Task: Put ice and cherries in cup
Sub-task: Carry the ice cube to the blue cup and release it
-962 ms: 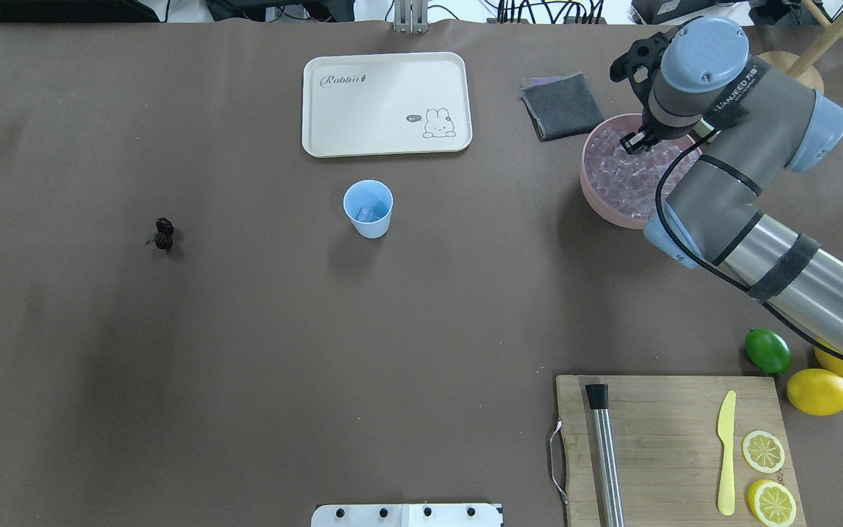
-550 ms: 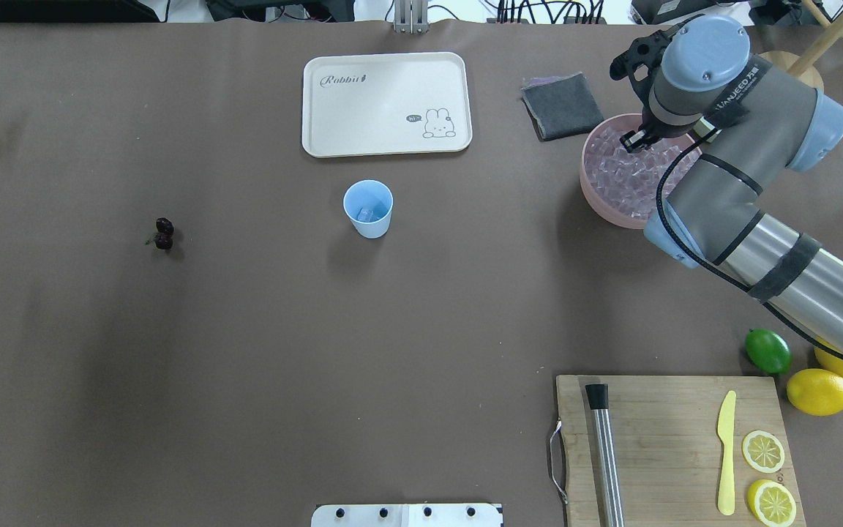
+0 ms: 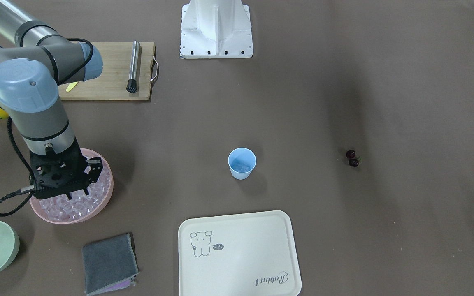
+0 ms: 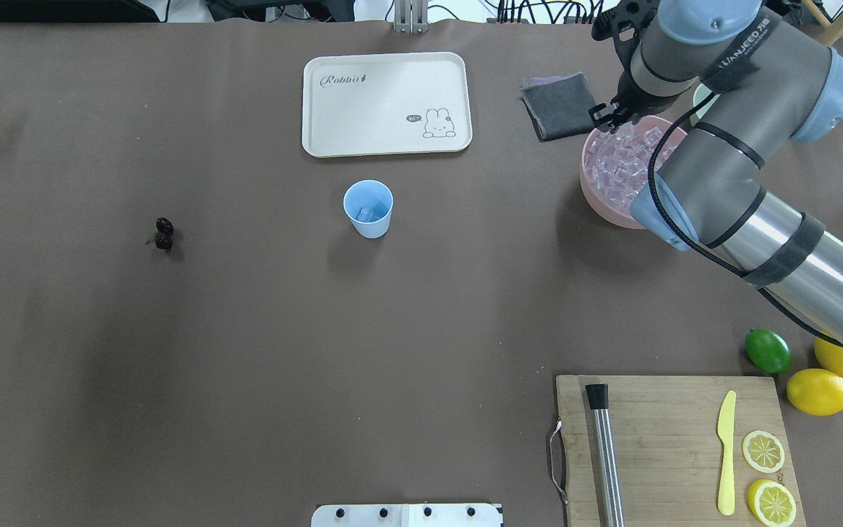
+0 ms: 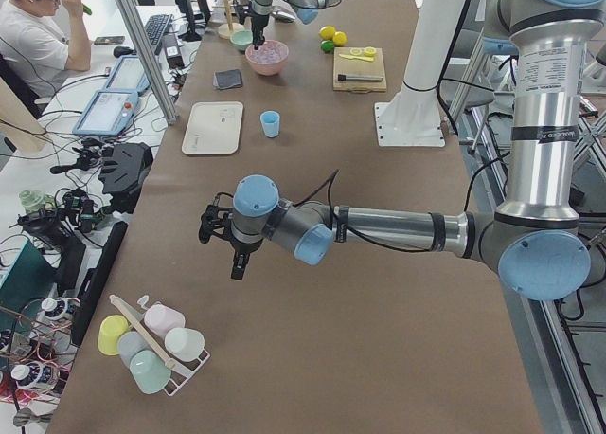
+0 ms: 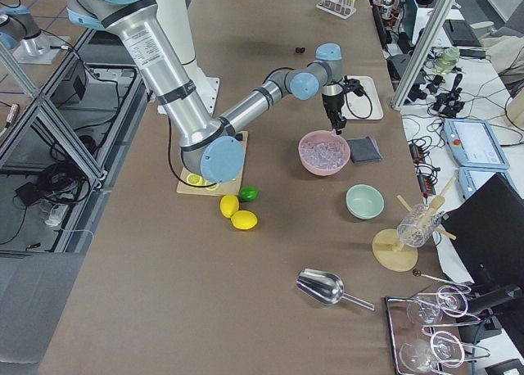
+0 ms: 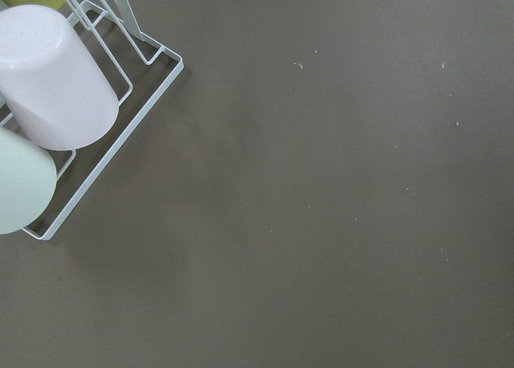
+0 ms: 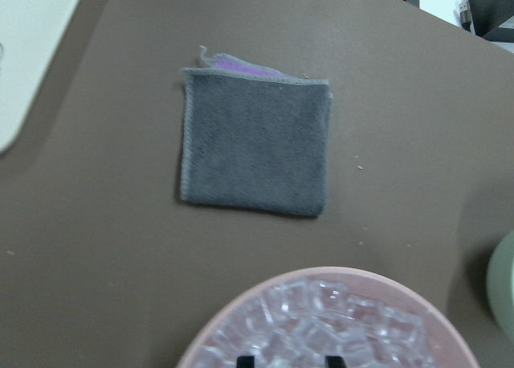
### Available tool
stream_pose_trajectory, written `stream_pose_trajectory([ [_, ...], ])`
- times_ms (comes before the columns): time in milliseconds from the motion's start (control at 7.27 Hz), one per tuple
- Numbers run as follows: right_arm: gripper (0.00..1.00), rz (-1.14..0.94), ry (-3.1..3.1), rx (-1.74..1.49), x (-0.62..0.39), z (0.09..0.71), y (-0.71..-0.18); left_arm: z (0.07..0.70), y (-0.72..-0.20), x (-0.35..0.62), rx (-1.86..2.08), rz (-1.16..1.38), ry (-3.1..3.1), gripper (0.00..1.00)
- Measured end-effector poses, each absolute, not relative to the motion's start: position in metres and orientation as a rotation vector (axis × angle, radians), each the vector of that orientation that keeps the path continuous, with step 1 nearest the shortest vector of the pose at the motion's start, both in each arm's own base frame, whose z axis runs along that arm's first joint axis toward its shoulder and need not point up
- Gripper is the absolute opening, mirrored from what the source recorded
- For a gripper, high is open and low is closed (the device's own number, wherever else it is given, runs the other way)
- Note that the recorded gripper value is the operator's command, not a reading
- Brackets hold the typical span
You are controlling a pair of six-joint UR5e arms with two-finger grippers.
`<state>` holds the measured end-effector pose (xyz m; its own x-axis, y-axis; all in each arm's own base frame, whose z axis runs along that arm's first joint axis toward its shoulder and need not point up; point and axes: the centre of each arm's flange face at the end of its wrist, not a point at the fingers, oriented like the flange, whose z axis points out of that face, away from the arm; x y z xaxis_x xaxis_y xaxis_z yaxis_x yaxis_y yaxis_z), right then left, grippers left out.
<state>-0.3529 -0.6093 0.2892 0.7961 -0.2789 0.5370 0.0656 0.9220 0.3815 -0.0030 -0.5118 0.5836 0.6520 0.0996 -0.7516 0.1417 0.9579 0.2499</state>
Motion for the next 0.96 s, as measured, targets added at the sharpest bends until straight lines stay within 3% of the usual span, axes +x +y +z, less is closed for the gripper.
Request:
stream_pose_trajectory([
  [550,0.00,-0.015,-0.832,0.250,-0.500,0.123,-0.572,0.582,-0.517,-0.002,0.302,-0.023,0.863,0.97],
  [962,0.00,0.006,-0.826,0.256,-0.584,0.064,-0.546,0.579,-0.520,0.000,0.306,-0.019,0.864,0.98],
])
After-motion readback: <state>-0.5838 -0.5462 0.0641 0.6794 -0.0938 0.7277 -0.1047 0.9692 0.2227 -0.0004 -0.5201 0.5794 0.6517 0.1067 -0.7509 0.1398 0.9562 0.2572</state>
